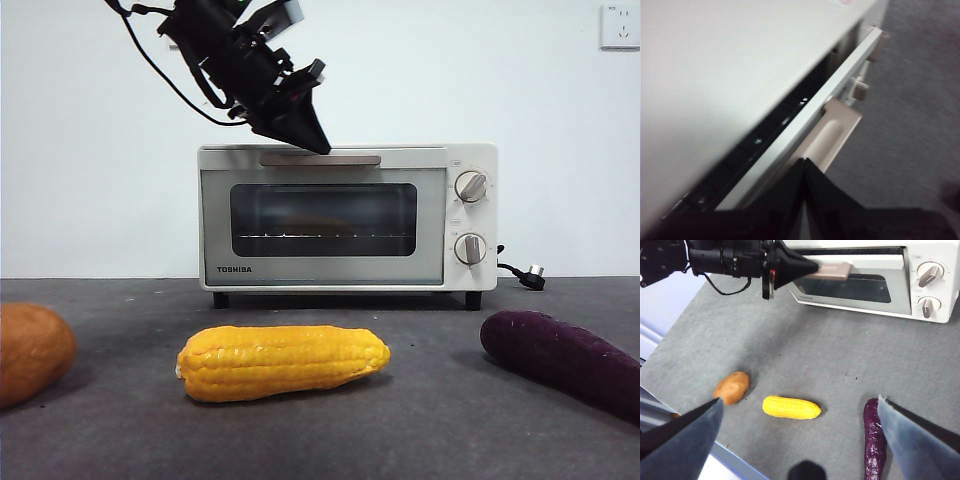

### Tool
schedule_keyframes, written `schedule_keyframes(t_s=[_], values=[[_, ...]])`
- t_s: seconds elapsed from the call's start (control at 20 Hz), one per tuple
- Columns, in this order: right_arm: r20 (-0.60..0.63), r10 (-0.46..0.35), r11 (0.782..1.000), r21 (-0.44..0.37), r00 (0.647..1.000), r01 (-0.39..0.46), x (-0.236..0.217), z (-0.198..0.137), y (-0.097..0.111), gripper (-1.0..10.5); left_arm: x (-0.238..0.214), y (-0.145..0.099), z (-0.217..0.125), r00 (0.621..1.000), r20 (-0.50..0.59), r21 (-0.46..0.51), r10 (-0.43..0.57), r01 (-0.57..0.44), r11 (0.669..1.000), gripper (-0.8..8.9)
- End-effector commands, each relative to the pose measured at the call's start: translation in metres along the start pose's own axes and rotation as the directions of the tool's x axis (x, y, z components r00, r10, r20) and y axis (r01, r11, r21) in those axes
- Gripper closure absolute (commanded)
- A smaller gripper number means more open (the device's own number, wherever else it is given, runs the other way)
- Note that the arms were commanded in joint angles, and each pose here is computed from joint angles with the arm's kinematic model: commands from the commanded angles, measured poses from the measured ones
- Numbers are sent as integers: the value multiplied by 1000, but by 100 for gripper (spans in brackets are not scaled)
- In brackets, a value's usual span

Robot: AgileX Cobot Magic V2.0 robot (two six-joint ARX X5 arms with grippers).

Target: Take the eggplant from the table,put the eggplant in the oven

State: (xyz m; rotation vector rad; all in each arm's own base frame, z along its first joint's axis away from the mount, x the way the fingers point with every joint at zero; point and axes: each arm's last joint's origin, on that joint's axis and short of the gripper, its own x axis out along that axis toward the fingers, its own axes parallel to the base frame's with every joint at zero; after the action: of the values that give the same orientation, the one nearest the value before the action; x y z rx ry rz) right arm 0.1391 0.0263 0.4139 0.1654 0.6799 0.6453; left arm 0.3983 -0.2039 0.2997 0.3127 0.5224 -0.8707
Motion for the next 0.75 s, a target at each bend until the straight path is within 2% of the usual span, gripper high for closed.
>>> schedule_keyframes(t_s=[0.05, 0.3, 0.55, 0.75], values=[[6, 2, 1000, -17, 1000, -2, 0, 1, 0, 407, 22, -7, -23, 992, -116, -23, -45, 42, 999, 820], [6, 2, 1000, -17, 1000, -2, 0, 1, 0, 407, 26, -23, -22, 985, -150, -20, -88, 86, 996, 820], [5, 1, 1000, -17, 1000, -1, 0, 1, 0, 407, 31, -47, -19, 967, -157, -24, -202, 201, 979, 820], [5, 1, 1000, -17, 1000, -1, 0, 1, 0, 407, 36, -68, -15, 956, -166, -1, -243, 246, 969, 820]])
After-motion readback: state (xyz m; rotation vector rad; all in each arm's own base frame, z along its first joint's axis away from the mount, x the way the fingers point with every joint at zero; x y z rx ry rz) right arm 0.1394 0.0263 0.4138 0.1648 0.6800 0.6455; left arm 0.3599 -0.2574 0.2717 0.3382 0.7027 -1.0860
